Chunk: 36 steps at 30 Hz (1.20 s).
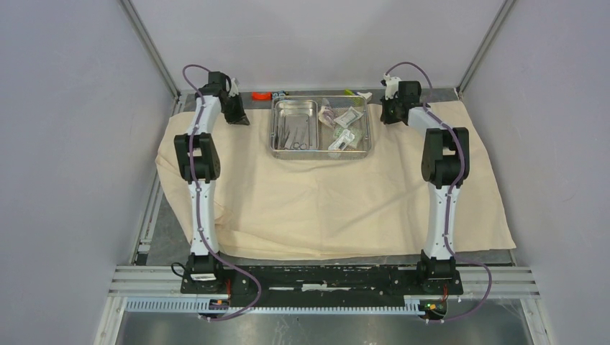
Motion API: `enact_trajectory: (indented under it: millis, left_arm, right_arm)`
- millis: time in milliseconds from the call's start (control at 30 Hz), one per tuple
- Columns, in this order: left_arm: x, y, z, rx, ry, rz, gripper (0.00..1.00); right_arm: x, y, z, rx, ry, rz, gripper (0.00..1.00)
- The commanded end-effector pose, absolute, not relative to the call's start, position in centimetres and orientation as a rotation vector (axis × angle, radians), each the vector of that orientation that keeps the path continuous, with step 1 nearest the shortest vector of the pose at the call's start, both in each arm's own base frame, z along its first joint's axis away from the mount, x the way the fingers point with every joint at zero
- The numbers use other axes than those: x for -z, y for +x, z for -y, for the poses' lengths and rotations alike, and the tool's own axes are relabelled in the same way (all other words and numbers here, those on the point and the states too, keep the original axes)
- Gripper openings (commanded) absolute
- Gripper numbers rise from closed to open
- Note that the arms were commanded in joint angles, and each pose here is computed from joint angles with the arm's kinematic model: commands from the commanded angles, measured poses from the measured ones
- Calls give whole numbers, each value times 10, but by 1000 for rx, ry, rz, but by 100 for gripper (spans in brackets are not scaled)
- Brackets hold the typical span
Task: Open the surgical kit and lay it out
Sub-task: Smooth out the surgical kit at the center of the board.
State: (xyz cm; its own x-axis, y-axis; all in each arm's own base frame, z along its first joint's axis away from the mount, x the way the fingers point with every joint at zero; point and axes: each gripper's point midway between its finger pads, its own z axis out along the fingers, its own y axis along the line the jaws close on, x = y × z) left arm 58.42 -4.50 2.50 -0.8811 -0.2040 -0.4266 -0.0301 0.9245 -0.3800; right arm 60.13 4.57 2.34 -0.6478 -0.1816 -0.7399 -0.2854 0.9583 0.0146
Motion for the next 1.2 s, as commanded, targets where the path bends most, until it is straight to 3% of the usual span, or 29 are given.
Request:
enact_trajectory:
  millis: [0, 167, 333, 433, 600, 700, 767, 933, 1167]
  left_arm:
    - [-4, 598, -18, 253, -229, -2594, 2]
    - [-9, 597, -16, 261, -212, -2590, 3]
    - [-36, 602, -18, 250, -163, -2539, 15]
    - [-60, 606, -24, 214, -123, -2496, 29]
    - [-107, 600, -36, 162, -73, -2432, 66]
    - [-132, 589, -42, 121, -5, -2400, 80]
    - [-147, 577, -42, 98, 40, -2390, 87]
    - [-168, 525, -38, 67, 197, -2383, 93]
    - [-130, 410, -34, 7, 408, -2464, 96]
  right_arm:
    - [-11, 587, 5, -4, -259, -2375, 3]
    - [-16, 585, 3, -11, -274, -2369, 11]
    - [-36, 580, 0, -29, -297, -2335, 23]
    - [-55, 575, -2, -43, -307, -2301, 42]
    - [-85, 554, -3, -45, -331, -2242, 71]
    - [-108, 541, 1, -21, -343, -2197, 89]
    - [-122, 532, 5, -16, -349, -2171, 93]
    - [-147, 500, 5, -60, -429, -2116, 97]
    - [-139, 426, 6, 4, -660, -2107, 97]
